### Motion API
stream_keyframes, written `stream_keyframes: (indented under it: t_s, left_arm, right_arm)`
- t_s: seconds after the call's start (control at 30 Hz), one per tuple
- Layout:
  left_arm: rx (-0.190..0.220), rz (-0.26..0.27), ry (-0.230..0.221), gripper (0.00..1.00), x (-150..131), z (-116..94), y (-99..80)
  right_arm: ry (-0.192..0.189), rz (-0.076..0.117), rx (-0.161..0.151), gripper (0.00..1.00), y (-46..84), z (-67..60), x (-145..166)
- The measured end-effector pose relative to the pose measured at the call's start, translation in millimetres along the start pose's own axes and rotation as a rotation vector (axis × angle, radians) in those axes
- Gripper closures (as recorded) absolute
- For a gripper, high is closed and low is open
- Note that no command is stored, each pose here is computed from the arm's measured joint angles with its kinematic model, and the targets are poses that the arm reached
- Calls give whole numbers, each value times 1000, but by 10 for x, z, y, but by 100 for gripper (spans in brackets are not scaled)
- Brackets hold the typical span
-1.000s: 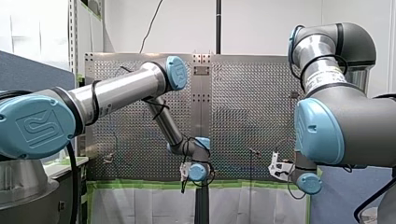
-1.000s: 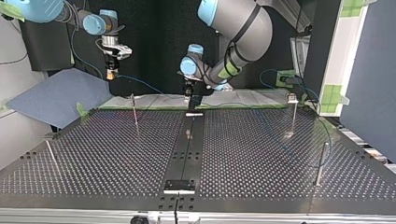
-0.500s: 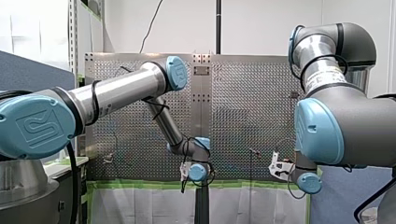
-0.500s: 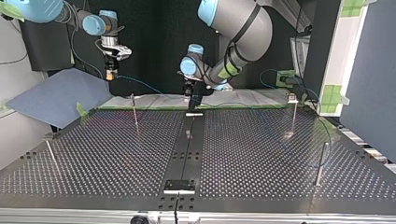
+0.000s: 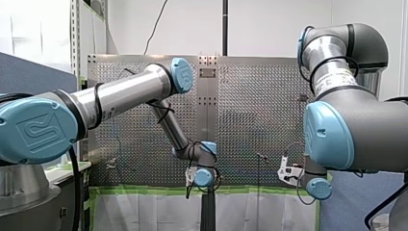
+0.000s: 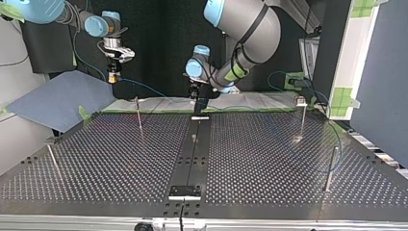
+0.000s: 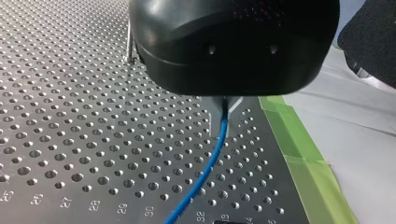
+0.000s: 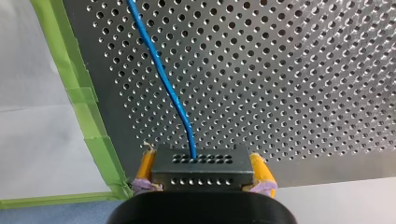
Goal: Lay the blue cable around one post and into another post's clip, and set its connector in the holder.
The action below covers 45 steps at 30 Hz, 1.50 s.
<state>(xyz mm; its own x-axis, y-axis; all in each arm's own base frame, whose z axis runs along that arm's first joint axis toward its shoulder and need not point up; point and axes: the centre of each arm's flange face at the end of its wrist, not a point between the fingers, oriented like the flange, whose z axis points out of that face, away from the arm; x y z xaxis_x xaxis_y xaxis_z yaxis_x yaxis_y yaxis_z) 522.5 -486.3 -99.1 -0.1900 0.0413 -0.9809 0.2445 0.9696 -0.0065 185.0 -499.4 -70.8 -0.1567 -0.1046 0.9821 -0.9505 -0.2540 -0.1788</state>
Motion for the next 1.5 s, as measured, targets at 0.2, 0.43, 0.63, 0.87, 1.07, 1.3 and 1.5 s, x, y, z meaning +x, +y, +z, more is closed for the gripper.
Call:
stream_keyframes:
  t_s: [0.2, 0.43, 0.63, 0.87, 1.07, 1.3, 1.5]
  left_arm:
    - [0, 0, 0, 100, 1, 1, 0]
    - [1, -2, -1, 100, -3, 1, -2]
    - [20, 2, -1, 100, 1, -58, -114]
    - [53, 8, -12, 100, -76, -155, -317]
    - [68, 7, -28, 100, -193, -221, -459]
    - [68, 7, -32, 100, -208, -255, -511]
    - [55, 7, -33, 100, -209, -263, -510]
  right_arm:
    - [0, -1, -2, 100, 4, 0, 0]
    - [0, -2, -3, 100, 5, 0, 0]
    - [0, 0, -4, 100, 9, 0, 1]
    - [1, 0, -7, 100, 19, 2, 4]
    - [3, 2, -17, 100, 39, 4, 9]
    - [10, 12, -58, 100, 147, 8, 28]
    - [16, 22, -80, 100, 256, 17, 54]
